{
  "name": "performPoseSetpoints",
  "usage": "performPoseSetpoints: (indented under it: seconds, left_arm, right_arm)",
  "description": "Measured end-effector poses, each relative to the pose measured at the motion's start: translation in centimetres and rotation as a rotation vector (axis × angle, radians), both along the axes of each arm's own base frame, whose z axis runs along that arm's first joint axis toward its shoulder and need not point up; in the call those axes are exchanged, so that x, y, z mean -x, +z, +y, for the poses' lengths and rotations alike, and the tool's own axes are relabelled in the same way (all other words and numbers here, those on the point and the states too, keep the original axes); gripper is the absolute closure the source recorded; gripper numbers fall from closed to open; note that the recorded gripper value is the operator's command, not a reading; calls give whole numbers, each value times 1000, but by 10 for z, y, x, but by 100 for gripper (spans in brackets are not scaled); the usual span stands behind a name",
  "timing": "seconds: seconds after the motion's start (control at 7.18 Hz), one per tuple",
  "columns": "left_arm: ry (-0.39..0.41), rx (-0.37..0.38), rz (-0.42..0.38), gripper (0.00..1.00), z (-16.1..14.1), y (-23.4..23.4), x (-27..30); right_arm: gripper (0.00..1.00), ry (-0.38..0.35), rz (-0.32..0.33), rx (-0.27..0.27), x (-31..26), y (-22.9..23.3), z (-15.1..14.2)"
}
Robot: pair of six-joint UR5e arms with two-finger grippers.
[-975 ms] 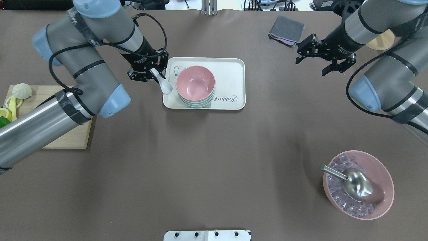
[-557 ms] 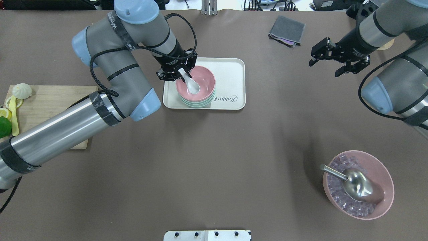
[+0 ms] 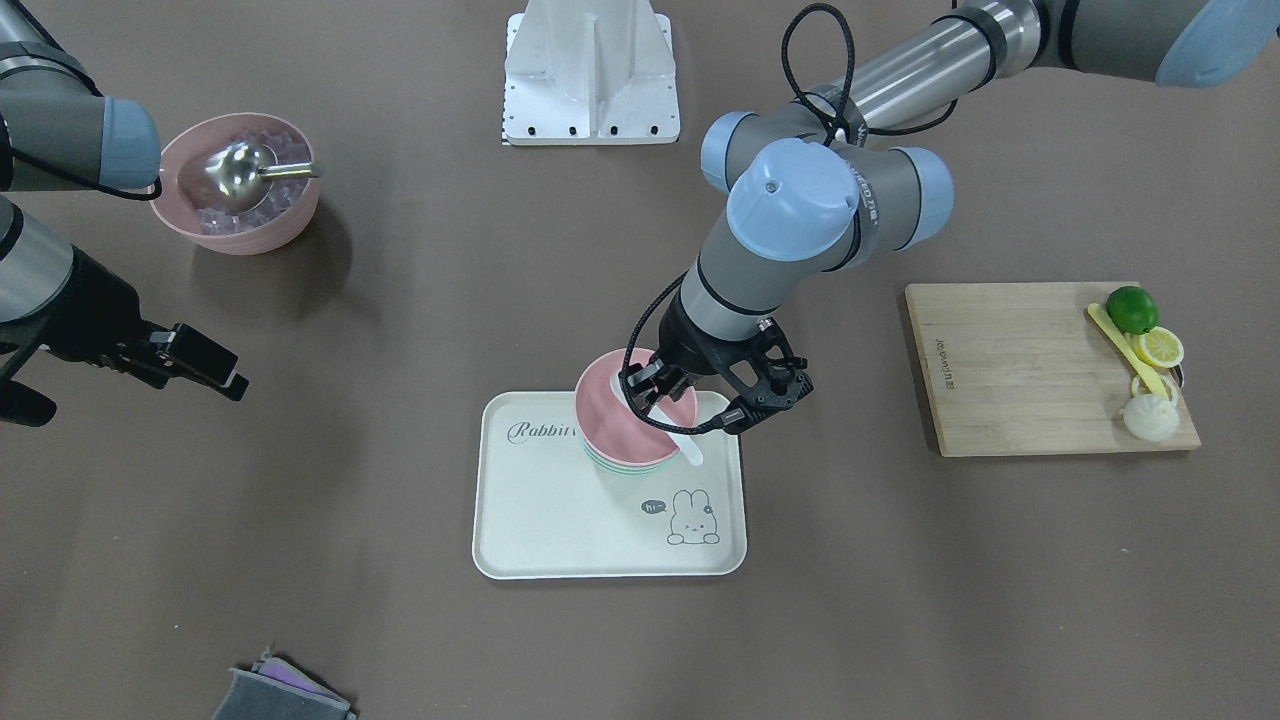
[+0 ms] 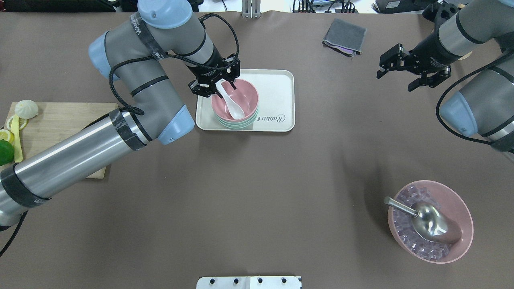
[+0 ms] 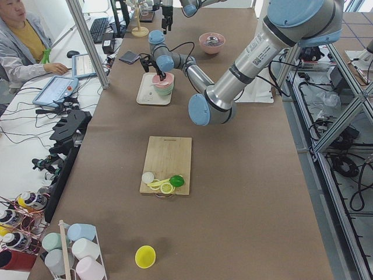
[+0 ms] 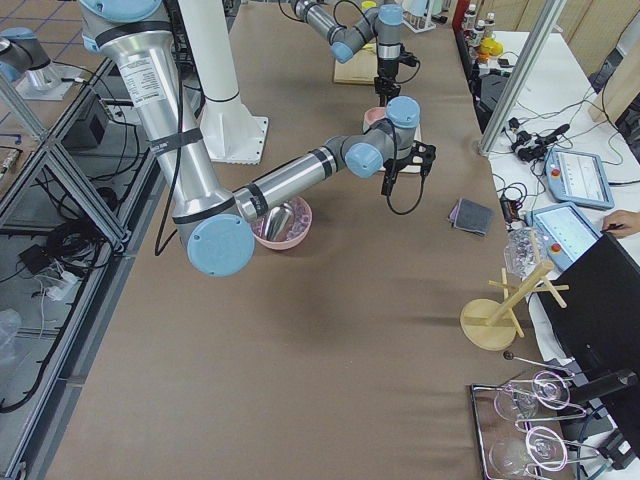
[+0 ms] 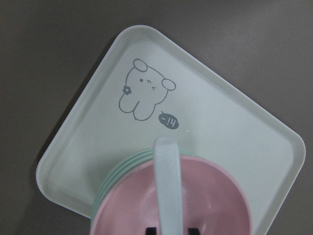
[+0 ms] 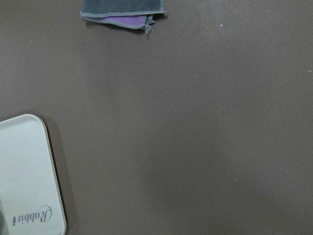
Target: Stack pink bowl on green and place spoon
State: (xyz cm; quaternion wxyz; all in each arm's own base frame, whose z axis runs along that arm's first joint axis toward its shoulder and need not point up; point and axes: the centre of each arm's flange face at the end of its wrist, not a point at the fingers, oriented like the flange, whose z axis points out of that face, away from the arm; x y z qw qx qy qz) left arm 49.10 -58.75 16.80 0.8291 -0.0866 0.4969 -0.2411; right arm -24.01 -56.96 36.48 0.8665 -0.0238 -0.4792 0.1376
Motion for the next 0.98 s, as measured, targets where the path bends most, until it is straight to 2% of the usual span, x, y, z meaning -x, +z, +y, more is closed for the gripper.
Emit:
performPoseSetpoints:
  seconds: [0.14, 0.42, 0.56, 0.7, 0.98]
  left_arm:
    - [-12, 13, -11, 2, 1, 8, 15]
    - [-32, 34, -62, 2, 26, 58, 85]
    - [-20, 7, -105, 2, 43, 82, 126]
    - [23, -61, -162, 2, 57, 104, 166]
    - [179, -267, -288, 2, 87, 175, 259]
  right_arm:
    - [0, 2, 3, 3, -2, 4, 1]
    - [0, 2, 12, 4, -9, 13, 2]
    - [0, 0, 23, -7, -19, 23, 2]
    - [0, -15, 44, -37, -38, 44, 3]
    - [0, -62, 99, -115, -94, 100, 12]
